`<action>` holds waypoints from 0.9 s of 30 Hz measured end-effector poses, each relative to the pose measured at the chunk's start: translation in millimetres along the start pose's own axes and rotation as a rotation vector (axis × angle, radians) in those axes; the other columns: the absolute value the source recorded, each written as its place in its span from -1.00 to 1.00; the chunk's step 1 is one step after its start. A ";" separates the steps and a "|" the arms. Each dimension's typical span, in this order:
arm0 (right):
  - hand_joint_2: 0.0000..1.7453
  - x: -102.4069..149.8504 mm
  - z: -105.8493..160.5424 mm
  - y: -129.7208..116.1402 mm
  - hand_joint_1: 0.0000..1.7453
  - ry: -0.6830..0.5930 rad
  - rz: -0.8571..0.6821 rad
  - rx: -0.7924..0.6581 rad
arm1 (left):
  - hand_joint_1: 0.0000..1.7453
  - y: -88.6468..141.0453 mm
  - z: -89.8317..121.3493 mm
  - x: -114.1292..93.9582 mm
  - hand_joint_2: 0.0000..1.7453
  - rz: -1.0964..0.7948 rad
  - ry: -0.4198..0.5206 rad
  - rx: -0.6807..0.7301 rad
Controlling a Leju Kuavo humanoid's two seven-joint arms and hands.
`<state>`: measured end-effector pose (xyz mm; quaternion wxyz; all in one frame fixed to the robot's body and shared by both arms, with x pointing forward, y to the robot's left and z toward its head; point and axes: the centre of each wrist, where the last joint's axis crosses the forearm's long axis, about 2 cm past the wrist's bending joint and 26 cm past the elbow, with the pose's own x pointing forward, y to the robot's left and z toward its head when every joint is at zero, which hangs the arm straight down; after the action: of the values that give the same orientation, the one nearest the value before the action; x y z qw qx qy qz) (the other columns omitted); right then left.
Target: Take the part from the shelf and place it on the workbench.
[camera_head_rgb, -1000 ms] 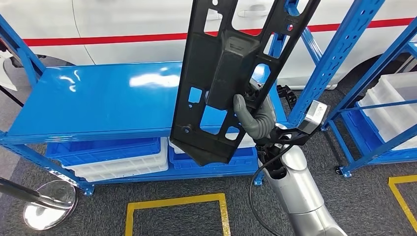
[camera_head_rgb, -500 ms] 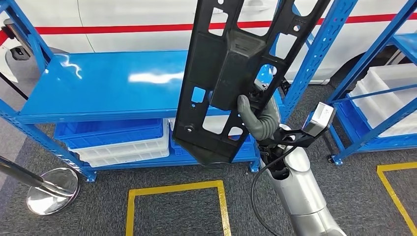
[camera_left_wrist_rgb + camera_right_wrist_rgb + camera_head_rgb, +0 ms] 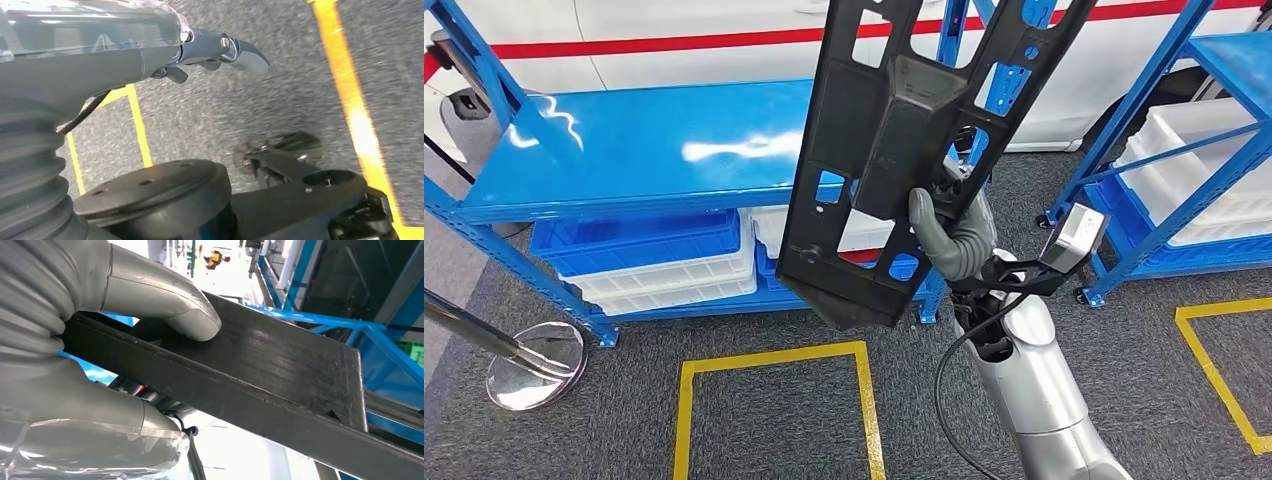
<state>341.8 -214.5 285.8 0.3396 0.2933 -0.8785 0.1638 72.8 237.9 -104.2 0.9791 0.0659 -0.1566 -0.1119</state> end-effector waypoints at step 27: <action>1.00 -1.5 7.8 -6.0 1.00 0.035 0.176 -0.086 | -1.00 -0.3 0.2 -1.8 1.00 -0.028 -0.058 -0.012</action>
<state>342.5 -222.3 279.8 0.3515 0.1975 -0.9010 0.1604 71.0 238.0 -104.6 0.9729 0.0591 -0.1832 -0.1283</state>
